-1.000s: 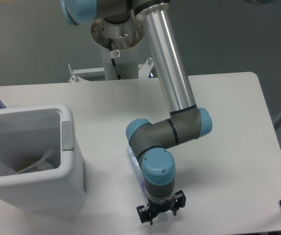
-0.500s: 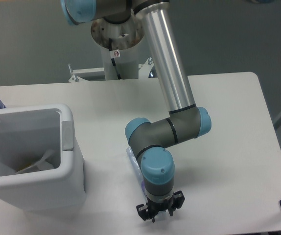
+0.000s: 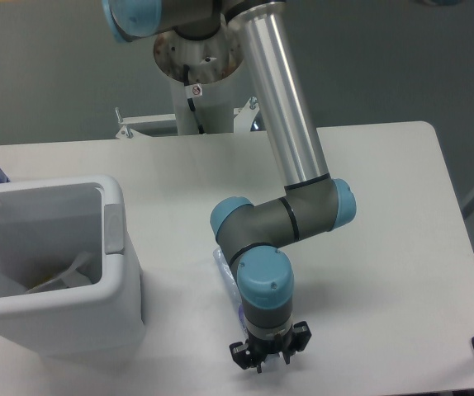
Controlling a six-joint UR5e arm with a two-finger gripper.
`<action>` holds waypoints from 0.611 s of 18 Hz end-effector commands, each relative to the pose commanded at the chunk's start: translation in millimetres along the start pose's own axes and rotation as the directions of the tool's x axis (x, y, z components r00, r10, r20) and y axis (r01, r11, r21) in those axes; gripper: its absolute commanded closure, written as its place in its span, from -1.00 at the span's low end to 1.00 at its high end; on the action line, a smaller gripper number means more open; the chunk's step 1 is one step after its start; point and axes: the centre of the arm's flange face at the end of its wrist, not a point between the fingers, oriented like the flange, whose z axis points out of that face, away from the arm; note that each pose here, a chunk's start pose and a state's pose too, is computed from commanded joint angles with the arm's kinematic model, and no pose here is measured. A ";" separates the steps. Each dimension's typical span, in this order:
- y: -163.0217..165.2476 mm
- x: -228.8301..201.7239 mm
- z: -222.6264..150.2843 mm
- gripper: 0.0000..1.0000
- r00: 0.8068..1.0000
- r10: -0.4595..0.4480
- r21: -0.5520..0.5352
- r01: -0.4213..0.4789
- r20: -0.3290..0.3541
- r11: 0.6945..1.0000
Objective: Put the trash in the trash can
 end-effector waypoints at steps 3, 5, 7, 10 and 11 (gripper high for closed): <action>1.4 0.3 -2.2 -0.17 1.000 0.006 0.000 -0.006 -0.002 1.000; 1.5 0.3 -2.1 -0.03 1.000 0.006 -0.001 -0.006 -0.002 1.000; 1.5 0.3 -2.1 -0.02 1.000 0.008 -0.001 -0.008 -0.002 1.000; 0.8 0.2 -2.8 -0.01 1.000 0.008 0.002 -0.008 -0.001 1.000; 0.8 0.0 -2.8 -0.01 1.000 0.008 0.002 -0.008 0.000 1.000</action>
